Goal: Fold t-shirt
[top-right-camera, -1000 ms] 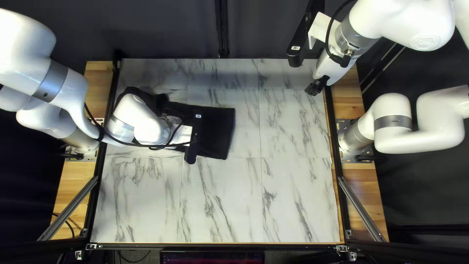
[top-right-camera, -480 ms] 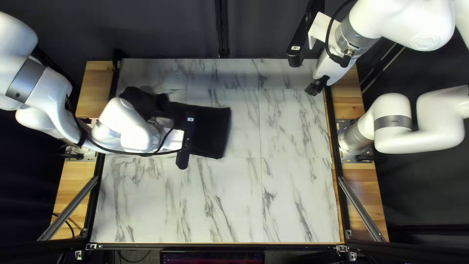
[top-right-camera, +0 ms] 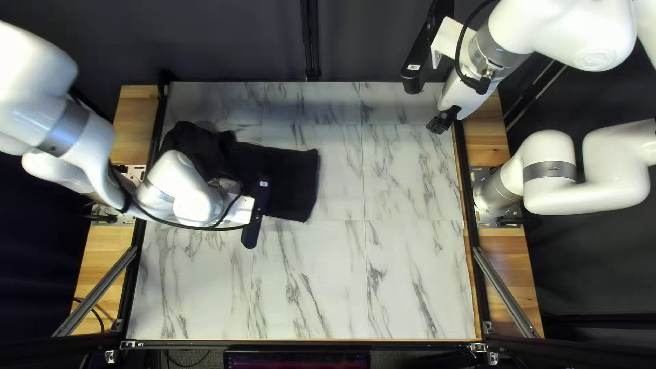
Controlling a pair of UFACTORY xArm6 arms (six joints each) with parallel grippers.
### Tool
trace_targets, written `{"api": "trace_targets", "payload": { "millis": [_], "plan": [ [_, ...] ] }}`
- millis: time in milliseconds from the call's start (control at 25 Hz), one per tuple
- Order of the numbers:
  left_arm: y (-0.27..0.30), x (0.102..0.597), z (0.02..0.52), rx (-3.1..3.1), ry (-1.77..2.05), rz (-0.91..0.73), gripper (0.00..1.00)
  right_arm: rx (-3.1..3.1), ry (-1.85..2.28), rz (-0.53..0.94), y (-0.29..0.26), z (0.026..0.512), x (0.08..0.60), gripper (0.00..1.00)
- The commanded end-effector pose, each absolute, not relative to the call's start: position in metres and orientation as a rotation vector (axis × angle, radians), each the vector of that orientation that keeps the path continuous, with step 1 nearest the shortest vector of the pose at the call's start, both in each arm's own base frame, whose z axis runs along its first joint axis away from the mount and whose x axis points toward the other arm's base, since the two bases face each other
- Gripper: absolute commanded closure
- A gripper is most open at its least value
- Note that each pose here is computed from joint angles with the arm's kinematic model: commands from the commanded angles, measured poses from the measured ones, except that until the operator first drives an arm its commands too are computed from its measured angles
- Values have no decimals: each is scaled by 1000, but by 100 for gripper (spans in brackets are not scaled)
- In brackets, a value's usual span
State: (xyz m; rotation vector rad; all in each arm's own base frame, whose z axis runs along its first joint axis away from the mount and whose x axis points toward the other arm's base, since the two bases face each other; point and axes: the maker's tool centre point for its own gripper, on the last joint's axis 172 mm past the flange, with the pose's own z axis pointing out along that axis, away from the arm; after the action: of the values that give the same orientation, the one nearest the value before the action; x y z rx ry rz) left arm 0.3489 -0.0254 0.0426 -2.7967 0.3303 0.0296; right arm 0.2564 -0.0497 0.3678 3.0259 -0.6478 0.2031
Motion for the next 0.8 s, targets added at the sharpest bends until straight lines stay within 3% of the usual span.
{"api": "trace_targets", "payload": {
  "millis": [40,400,800],
  "plan": [
    [-13,349,64,-2839,352,-16,0,3026,-648,203,-50,368,256,0],
    [57,362,112,-2910,316,-160,0,3026,-648,203,-50,368,256,0],
    [103,375,101,-3123,287,-159,0,3026,-648,203,-50,368,256,0]
  ]
}}
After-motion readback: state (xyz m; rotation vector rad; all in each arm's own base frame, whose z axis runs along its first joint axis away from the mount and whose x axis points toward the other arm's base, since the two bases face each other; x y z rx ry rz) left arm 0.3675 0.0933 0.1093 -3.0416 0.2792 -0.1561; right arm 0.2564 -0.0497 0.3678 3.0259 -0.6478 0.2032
